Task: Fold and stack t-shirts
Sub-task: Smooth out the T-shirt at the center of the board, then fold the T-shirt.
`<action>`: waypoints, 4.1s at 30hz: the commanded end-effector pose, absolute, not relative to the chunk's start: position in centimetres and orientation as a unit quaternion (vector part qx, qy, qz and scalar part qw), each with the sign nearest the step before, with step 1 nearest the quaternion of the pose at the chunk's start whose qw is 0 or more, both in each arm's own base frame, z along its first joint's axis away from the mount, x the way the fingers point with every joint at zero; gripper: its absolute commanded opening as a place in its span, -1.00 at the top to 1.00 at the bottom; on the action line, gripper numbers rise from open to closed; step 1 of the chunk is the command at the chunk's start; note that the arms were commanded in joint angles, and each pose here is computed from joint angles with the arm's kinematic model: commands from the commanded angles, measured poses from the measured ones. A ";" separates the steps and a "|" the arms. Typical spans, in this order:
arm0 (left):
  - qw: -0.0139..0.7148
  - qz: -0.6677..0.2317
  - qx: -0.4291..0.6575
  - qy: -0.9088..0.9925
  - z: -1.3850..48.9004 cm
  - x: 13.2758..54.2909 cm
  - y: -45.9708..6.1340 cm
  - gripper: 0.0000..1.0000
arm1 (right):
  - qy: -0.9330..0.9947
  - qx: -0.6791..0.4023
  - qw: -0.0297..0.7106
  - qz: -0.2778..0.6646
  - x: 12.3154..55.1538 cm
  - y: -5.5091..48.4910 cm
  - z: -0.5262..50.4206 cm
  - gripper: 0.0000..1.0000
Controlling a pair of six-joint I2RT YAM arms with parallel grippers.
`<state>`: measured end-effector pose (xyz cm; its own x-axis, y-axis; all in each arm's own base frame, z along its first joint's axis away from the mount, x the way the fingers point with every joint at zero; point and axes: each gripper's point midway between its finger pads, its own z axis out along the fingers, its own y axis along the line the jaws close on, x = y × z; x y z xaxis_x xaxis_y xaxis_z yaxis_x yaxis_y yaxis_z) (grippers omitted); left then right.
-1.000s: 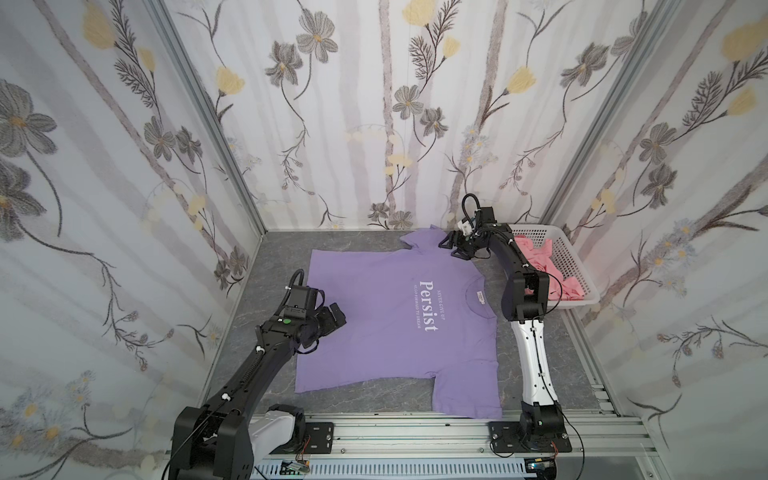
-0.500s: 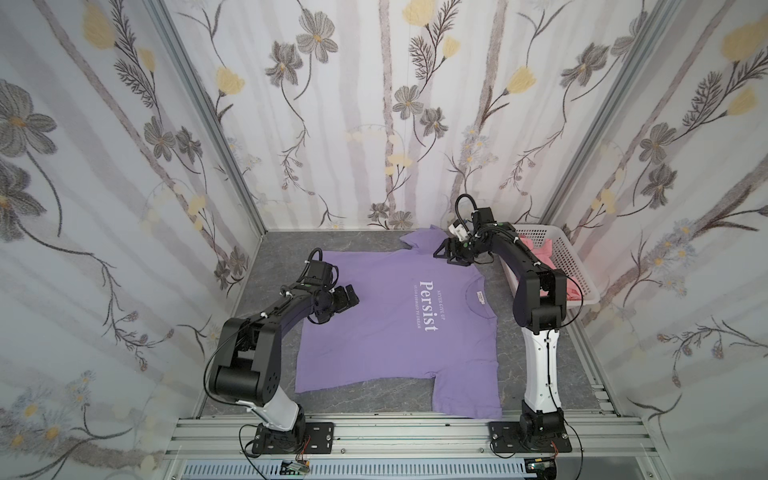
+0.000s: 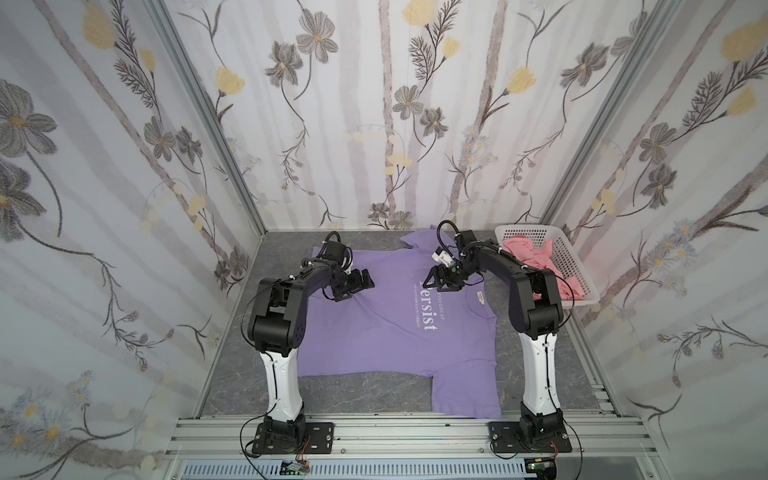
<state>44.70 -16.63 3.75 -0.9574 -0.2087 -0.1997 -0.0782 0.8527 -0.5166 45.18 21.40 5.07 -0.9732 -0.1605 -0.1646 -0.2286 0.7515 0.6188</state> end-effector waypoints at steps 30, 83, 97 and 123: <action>0.163 -0.170 -0.142 0.961 12.1 36.7 -8.8 -1.00 | 0.965 -0.046 0.098 0.238 40.6 16.2 11.3 -0.50; 0.136 -0.039 -0.345 0.928 2.8 19.5 -2.3 -1.00 | 0.979 0.156 -0.015 0.128 15.2 7.7 1.6 -0.04; 0.127 -0.036 -0.346 0.929 2.3 19.7 -2.4 -1.00 | 0.983 0.120 -0.040 0.135 16.9 9.1 0.4 1.00; 0.110 0.007 -0.384 0.917 0.5 16.4 -0.9 -0.84 | 0.982 0.073 -0.030 0.172 18.0 11.0 2.4 1.00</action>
